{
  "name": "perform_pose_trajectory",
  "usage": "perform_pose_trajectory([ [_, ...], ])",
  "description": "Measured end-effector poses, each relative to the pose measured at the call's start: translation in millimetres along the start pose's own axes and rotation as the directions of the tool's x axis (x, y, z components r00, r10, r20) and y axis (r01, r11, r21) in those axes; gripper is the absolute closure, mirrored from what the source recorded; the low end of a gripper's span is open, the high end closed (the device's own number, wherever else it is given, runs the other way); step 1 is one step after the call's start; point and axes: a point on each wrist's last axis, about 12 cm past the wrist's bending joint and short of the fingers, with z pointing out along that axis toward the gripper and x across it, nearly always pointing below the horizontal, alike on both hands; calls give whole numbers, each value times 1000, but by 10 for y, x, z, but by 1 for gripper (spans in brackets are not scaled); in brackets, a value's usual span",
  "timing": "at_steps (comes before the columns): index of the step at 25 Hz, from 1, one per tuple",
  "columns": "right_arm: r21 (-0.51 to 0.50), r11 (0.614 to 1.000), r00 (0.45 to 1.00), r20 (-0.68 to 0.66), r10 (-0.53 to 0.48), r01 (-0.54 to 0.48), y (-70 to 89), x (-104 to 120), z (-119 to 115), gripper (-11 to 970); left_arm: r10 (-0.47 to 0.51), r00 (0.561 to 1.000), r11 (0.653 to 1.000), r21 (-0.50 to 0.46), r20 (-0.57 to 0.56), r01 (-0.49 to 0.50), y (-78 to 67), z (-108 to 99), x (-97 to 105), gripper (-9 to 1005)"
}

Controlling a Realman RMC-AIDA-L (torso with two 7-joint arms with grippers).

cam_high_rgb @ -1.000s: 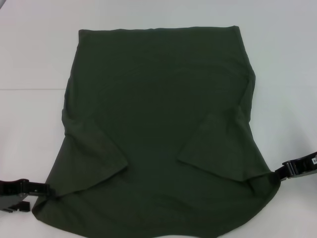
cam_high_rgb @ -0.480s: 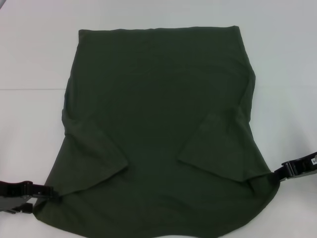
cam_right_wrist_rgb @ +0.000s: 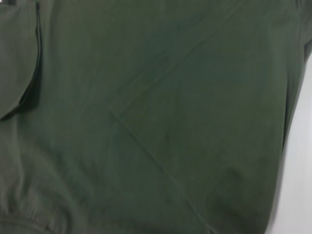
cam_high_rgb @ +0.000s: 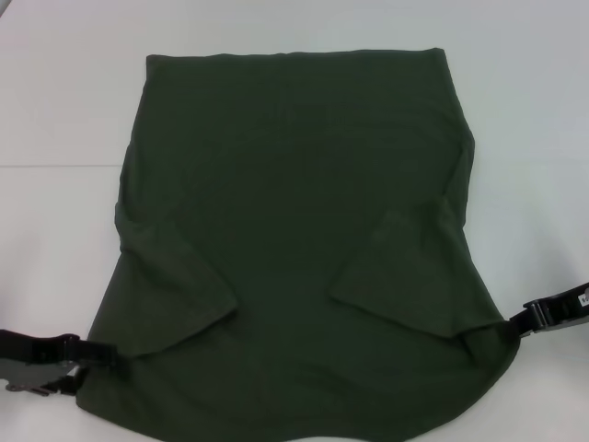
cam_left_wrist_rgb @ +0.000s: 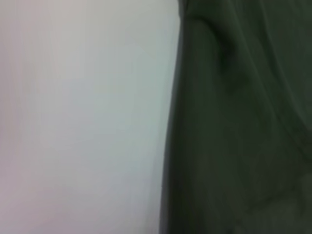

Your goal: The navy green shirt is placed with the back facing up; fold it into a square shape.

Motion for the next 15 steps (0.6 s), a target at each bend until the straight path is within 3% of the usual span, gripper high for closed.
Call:
perform_pose_trajectory([
  [15,0,1000,1000,0,0,0,0,0,0,875,35,999,999,20,-8,-34,-72,41,-31,246],
])
